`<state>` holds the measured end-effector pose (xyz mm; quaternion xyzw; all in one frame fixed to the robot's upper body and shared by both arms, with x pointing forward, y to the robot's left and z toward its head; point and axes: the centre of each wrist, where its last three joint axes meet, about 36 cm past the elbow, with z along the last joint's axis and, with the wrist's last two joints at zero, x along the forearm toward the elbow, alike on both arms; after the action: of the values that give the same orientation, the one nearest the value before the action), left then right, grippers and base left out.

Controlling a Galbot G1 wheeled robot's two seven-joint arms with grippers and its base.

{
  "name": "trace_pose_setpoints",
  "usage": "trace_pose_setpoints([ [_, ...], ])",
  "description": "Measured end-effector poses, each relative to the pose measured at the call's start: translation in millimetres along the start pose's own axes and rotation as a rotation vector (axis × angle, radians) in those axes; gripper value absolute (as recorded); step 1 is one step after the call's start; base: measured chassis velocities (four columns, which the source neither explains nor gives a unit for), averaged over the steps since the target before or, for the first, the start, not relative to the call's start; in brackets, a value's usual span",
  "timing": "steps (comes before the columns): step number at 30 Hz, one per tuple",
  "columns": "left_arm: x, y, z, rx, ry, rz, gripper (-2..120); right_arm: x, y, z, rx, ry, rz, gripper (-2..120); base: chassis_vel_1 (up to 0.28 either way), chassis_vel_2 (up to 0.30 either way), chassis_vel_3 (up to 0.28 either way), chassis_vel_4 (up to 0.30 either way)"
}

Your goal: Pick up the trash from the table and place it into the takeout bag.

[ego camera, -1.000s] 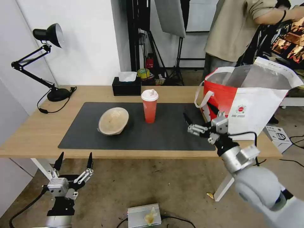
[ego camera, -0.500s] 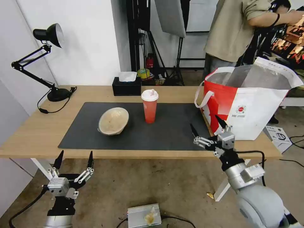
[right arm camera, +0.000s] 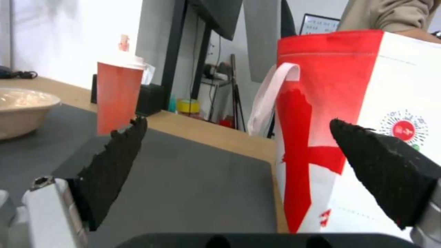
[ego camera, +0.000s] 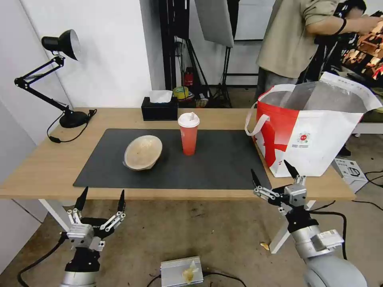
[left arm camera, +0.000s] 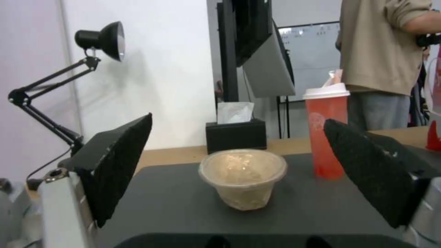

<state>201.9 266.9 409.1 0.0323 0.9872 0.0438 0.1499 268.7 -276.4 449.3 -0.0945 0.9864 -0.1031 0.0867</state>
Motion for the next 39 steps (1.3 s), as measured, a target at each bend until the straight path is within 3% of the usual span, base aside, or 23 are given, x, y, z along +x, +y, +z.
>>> trace_pose_setpoints([
  [39,-2.1,7.2,-1.0,-0.016,-0.023,0.033,100,9.9,4.0,-2.9,0.023,-0.001,-0.05,100,0.0,0.0,0.0,0.0],
])
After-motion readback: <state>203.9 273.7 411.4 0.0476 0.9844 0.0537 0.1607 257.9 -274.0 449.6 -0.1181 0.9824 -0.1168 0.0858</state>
